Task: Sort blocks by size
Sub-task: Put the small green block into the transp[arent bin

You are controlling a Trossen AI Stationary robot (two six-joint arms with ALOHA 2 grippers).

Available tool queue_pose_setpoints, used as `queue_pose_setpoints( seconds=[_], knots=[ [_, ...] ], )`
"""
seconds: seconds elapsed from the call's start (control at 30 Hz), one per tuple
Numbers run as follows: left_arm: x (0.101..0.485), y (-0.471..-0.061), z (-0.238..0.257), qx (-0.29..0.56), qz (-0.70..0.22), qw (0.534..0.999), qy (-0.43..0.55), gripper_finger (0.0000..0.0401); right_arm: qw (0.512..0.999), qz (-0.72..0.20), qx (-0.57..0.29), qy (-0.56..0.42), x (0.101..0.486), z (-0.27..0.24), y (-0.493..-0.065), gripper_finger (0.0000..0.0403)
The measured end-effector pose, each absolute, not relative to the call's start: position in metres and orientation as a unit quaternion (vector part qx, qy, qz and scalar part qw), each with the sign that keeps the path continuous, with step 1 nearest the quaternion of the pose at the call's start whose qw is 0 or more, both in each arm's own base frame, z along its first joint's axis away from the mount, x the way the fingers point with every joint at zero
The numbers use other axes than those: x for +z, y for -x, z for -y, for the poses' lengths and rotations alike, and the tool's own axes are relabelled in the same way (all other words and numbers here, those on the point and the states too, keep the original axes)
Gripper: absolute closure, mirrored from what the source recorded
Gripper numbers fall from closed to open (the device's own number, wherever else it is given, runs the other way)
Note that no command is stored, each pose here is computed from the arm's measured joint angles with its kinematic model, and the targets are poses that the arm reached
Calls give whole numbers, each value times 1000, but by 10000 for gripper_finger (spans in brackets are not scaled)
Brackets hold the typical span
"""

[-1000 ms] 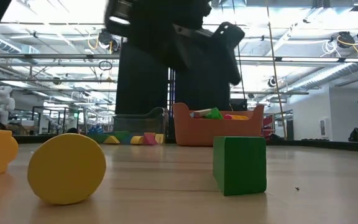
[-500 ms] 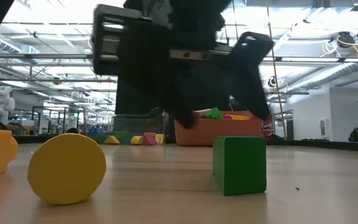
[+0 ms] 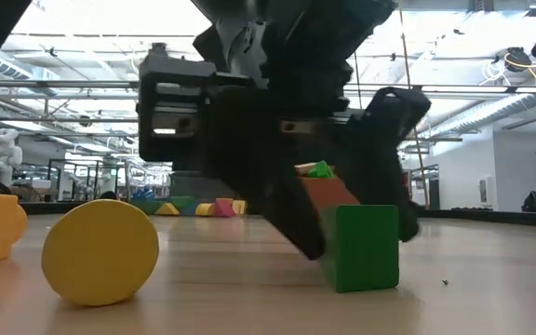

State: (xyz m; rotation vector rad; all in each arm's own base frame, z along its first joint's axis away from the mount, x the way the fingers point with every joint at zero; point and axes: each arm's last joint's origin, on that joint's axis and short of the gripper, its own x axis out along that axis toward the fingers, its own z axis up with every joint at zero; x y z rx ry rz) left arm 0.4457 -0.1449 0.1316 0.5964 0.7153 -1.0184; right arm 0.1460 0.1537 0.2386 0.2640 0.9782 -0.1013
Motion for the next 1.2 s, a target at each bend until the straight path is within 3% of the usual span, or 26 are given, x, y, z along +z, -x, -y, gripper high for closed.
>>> queue_pose_setpoints(
  seconds=[0.43, 0.6, 0.9, 1.2],
  knots=[
    [122, -447, 149, -504, -319, 769, -231, 324, 870, -480, -54, -99, 237, -150, -143, 323],
    [123, -450, 140, -478, -344, 784, -193, 343, 869, -481, -55, -97, 237, -150, -143, 323],
    [169, -458, 87, -315, -390, 861, -89, 343, 874, -472, -64, -98, 237, -150, -144, 323],
    [263, -439, -19, 27, -359, 932, -42, 343, 883, -452, -84, -96, 238, -148, -145, 323]
  ],
)
